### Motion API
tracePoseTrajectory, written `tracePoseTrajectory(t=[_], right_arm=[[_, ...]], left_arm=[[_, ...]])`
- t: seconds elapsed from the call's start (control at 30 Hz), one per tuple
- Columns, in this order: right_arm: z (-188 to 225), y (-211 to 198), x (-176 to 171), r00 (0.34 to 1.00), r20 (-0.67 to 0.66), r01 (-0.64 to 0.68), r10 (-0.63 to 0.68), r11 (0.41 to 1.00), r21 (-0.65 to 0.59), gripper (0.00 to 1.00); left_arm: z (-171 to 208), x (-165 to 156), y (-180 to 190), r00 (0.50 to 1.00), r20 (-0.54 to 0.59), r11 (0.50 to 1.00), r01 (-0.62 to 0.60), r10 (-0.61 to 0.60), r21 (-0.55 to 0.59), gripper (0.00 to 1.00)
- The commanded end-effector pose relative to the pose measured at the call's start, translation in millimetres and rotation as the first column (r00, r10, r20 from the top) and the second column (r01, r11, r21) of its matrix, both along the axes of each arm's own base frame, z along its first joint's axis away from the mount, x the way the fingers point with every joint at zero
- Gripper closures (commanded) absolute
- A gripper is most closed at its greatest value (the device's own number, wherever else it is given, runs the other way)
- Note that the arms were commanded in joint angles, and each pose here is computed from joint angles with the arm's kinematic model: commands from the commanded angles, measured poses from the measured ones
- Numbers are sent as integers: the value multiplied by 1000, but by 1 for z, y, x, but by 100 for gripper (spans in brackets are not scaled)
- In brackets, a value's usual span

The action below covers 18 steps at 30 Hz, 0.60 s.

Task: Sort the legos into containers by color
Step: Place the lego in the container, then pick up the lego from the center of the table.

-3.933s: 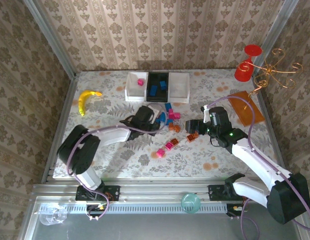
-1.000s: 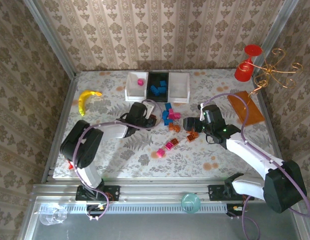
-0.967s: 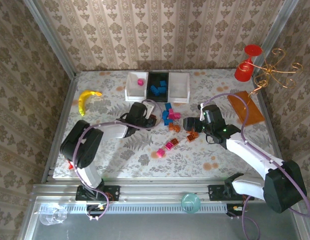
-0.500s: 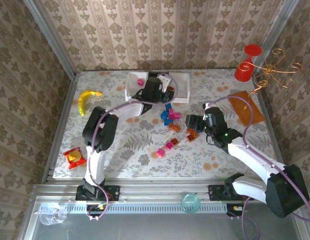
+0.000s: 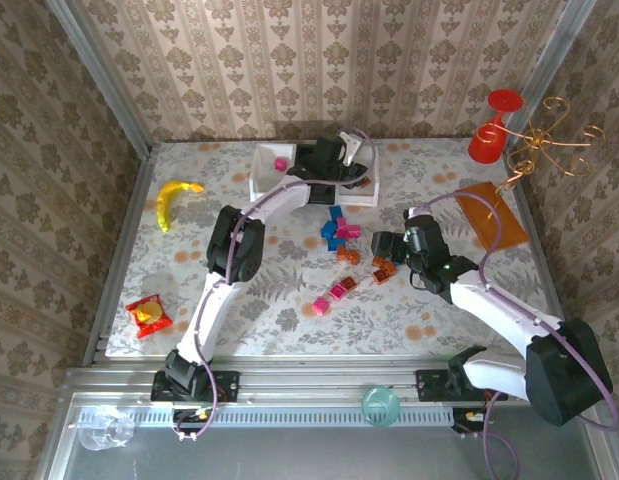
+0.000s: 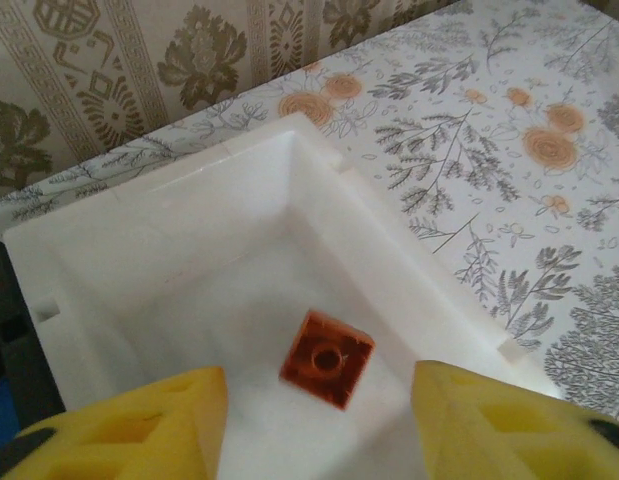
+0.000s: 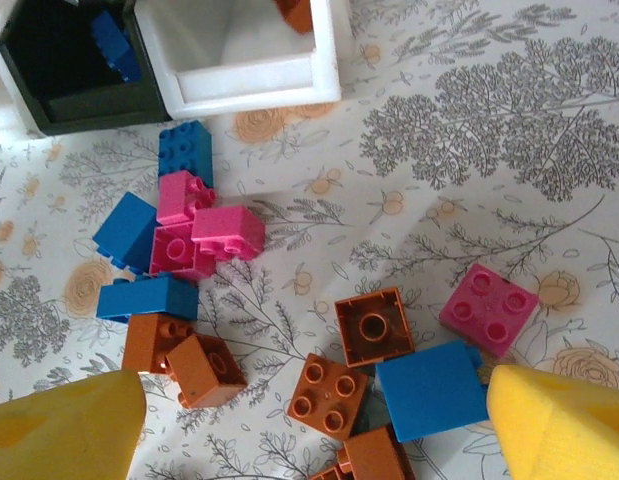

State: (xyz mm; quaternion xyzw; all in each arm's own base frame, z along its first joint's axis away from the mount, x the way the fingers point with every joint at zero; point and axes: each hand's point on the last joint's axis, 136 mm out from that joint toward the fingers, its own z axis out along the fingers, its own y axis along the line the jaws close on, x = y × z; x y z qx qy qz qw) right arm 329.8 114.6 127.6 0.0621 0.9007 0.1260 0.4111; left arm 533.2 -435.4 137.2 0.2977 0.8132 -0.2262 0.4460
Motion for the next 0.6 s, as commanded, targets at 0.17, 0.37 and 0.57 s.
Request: tracePoseTrajectory(t=[0.17, 0.37, 0.57], right_arm=[[-8, 39, -7, 980, -85, -185, 179, 981, -65, 18], [-38, 73, -9, 922, -238, -348, 304, 922, -172, 28], [-67, 77, -7, 865, -389, -435, 317, 860, -267, 33]], left_arm=[[102, -71, 57, 999, 48, 995, -12, 16, -100, 36], [75, -148, 134, 995, -56, 988, -88, 81, -130, 32], [52, -198, 185, 986, -110, 987, -135, 125, -86, 30]])
